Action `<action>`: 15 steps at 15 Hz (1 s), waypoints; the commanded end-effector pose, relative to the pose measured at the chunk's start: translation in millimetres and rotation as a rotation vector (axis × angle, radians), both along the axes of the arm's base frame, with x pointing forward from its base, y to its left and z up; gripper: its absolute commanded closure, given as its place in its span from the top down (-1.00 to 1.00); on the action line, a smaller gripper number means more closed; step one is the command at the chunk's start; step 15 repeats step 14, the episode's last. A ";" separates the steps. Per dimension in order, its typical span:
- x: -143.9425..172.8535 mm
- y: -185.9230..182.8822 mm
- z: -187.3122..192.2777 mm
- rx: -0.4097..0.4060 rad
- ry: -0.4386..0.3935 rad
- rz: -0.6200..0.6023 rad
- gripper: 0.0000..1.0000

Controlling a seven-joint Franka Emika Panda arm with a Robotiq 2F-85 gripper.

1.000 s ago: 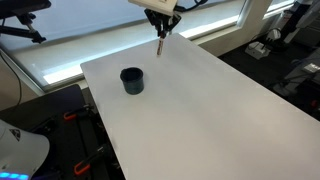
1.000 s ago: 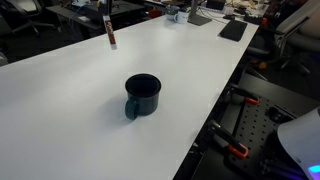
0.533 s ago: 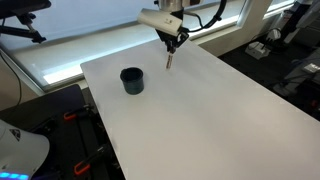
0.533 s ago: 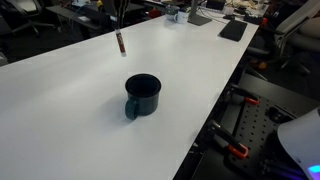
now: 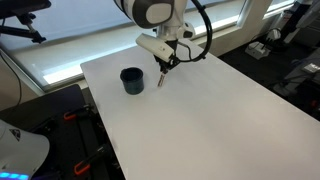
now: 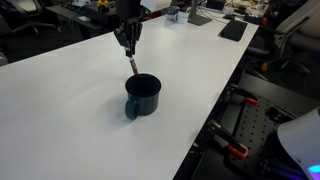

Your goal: Remove the marker from the cup and put it on the table

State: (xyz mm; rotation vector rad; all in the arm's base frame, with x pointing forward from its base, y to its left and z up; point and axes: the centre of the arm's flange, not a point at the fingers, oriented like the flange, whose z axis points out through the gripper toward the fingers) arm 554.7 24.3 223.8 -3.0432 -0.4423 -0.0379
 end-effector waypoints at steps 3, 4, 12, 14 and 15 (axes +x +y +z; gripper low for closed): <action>-3.5 -6.8 -18.9 0.006 0.032 -0.068 -0.12; -2.0 -5.7 -13.8 0.001 0.024 -0.033 -0.60; -3.6 -9.6 -21.0 0.001 0.038 -0.043 -0.12; -3.6 -9.6 -21.0 0.001 0.038 -0.043 -0.12; -3.6 -9.6 -21.0 0.001 0.038 -0.043 -0.12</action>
